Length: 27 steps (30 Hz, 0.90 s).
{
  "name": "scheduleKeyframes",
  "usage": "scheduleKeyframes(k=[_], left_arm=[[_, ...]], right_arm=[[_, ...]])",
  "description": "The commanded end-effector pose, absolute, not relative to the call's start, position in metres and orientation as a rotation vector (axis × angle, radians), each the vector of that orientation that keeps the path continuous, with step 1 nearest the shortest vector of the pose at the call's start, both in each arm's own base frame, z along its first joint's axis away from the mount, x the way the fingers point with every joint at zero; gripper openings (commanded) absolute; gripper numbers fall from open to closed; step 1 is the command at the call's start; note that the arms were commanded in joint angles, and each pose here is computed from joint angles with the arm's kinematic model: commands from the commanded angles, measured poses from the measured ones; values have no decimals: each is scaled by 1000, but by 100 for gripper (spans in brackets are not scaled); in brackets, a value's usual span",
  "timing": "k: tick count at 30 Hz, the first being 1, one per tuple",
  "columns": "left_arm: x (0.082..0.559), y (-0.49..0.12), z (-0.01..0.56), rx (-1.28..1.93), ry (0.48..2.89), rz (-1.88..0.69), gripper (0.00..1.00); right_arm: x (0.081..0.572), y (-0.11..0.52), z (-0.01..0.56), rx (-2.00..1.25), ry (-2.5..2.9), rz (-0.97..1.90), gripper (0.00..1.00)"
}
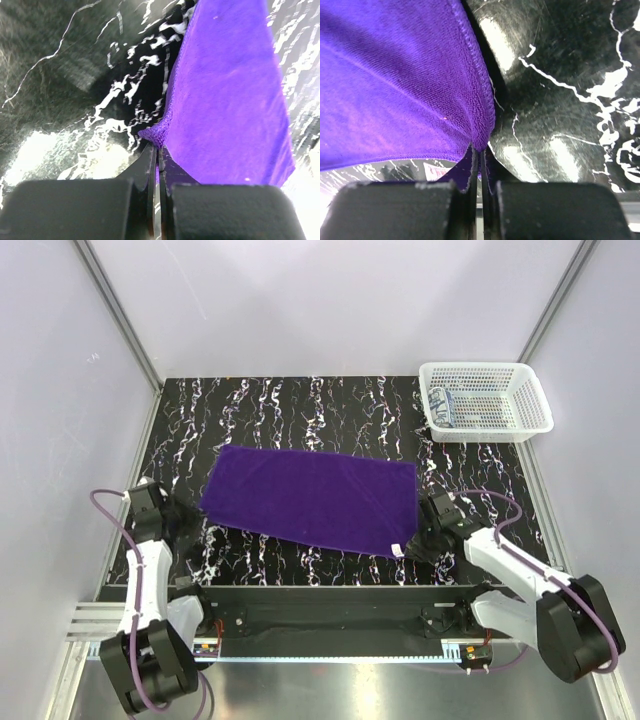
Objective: Roll the towels
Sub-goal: Fold the towel
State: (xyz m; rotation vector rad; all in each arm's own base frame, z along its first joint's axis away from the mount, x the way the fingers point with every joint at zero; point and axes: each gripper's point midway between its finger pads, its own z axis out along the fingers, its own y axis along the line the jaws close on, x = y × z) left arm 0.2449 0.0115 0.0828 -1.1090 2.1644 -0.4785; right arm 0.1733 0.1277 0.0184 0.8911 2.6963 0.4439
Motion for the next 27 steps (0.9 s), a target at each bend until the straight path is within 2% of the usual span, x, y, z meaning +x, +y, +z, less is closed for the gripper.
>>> scheduleKeyframes(k=[1,7,11,15,22,27], left_arm=[[253,14,117,-1038,2101,-481,0],[260,19,141,-998,2066,-467,0],[273,18,146,-986,2062,-508,0],[300,19,155,-984,2045,-568,0],[348,19,166,-940,2077,-574,0],[381,6,161,-918,2139,-602,0]], right_arm=[[177,122,33,867,2661,426,0],[187,115,60,824,2619,381,0],[212,120,80,752,2599,357,0],[242,118,91,688,2605,265,0],[306,108,104,659,2584,262,0],[334,116,103,617,2602,265,0]])
